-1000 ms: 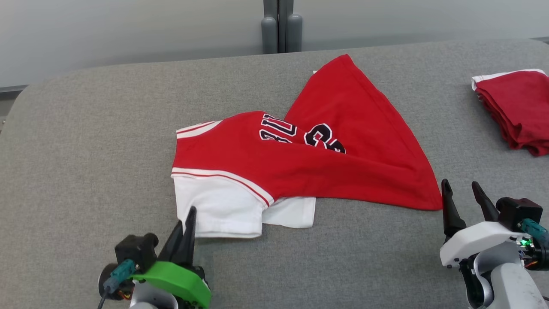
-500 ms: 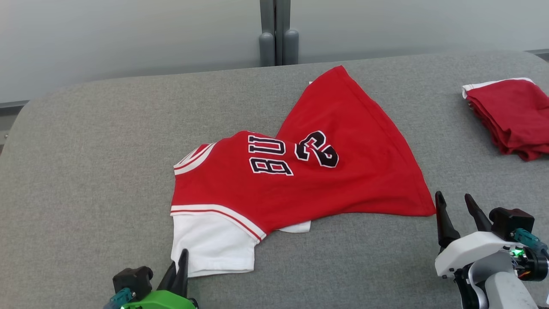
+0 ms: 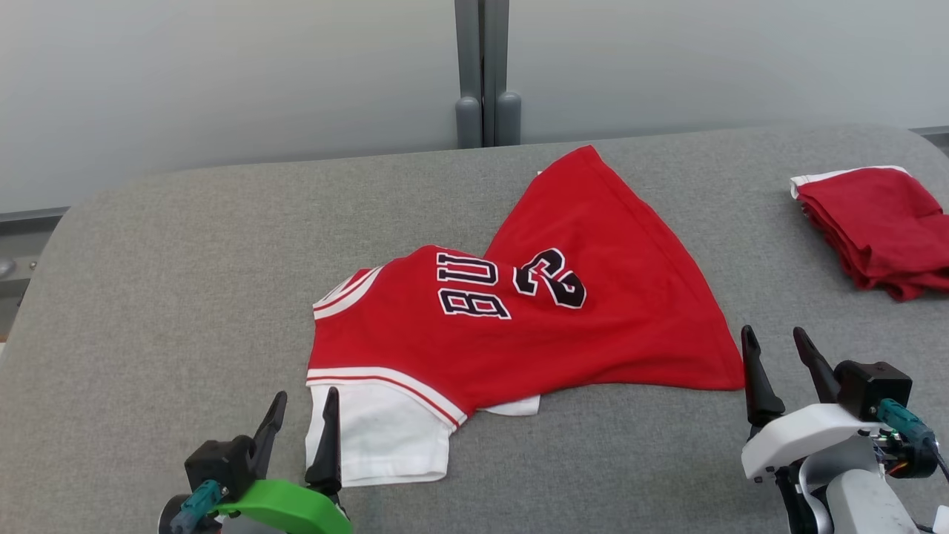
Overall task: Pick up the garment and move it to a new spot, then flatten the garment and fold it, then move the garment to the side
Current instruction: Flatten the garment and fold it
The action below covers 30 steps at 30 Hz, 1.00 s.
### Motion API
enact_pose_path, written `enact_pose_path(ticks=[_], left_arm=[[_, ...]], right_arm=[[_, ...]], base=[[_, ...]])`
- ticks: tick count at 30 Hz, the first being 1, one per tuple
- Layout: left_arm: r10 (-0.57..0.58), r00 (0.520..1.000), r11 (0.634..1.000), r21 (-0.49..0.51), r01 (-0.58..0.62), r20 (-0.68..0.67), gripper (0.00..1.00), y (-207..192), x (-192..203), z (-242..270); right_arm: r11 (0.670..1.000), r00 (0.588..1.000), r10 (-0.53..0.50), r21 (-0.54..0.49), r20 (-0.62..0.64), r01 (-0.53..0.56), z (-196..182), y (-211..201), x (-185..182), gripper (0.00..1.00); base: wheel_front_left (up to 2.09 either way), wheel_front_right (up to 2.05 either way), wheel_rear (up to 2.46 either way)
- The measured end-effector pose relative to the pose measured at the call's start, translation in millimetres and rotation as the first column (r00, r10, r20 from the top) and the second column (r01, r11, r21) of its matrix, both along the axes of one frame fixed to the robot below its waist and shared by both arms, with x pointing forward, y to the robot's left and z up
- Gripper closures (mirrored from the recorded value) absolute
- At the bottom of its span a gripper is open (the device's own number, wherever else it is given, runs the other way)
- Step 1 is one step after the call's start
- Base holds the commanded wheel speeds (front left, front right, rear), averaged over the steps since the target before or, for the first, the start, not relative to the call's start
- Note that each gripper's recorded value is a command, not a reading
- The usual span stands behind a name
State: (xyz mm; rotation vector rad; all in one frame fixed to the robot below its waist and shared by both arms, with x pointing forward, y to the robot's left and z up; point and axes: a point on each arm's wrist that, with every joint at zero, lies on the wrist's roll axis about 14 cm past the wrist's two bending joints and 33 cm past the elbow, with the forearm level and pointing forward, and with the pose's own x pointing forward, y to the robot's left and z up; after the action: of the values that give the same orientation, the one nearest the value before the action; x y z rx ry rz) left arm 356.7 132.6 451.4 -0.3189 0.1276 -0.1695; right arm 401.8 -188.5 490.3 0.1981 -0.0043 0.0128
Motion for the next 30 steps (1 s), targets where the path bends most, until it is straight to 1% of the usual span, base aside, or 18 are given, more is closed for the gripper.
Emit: enact_pose_path(ticks=[4,9,13,19,21,30], left_arm=[[-0.006,0.997,1.000,0.006,0.005,0.071,0.00,-4.6,1.3,20.4],[0.011,0.996,1.000,-0.006,-0.011,0.094,0.00,-4.5,-4.1,27.0],[0.014,0.995,1.000,-0.001,-0.014,0.095,0.00,-4.7,-7.0,26.5],[0.029,0.997,1.000,-0.004,-0.029,0.075,0.00,-1.7,-11.9,19.7],[0.031,0.997,1.000,-0.001,-0.031,0.067,0.00,-1.2,-13.0,17.1],[0.037,0.997,0.999,-0.003,-0.037,0.061,0.00,-0.1,-14.6,15.0]], right_arm=[[0.999,0.999,0.025,-0.025,0.041,-0.024,11.4,7.6,-1.3,0.00],[0.995,0.996,0.079,-0.059,0.050,-0.076,13.5,24.3,-5.1,0.00],[0.991,0.992,0.117,-0.063,0.048,-0.114,12.4,36.9,-7.9,0.00],[0.988,0.988,0.145,-0.061,0.051,-0.142,12.9,46.3,-10.0,0.00],[0.988,0.987,0.149,-0.046,0.056,-0.147,14.4,48.7,-10.7,0.00],[0.989,0.987,0.145,-0.042,0.065,-0.142,16.6,47.3,-13.5,0.00]], base=[[0.00,0.00,0.00],[0.00,0.00,0.00],[0.00,0.00,0.00],[0.00,0.00,0.00],[0.00,0.00,0.00],[0.00,0.00,0.00]])
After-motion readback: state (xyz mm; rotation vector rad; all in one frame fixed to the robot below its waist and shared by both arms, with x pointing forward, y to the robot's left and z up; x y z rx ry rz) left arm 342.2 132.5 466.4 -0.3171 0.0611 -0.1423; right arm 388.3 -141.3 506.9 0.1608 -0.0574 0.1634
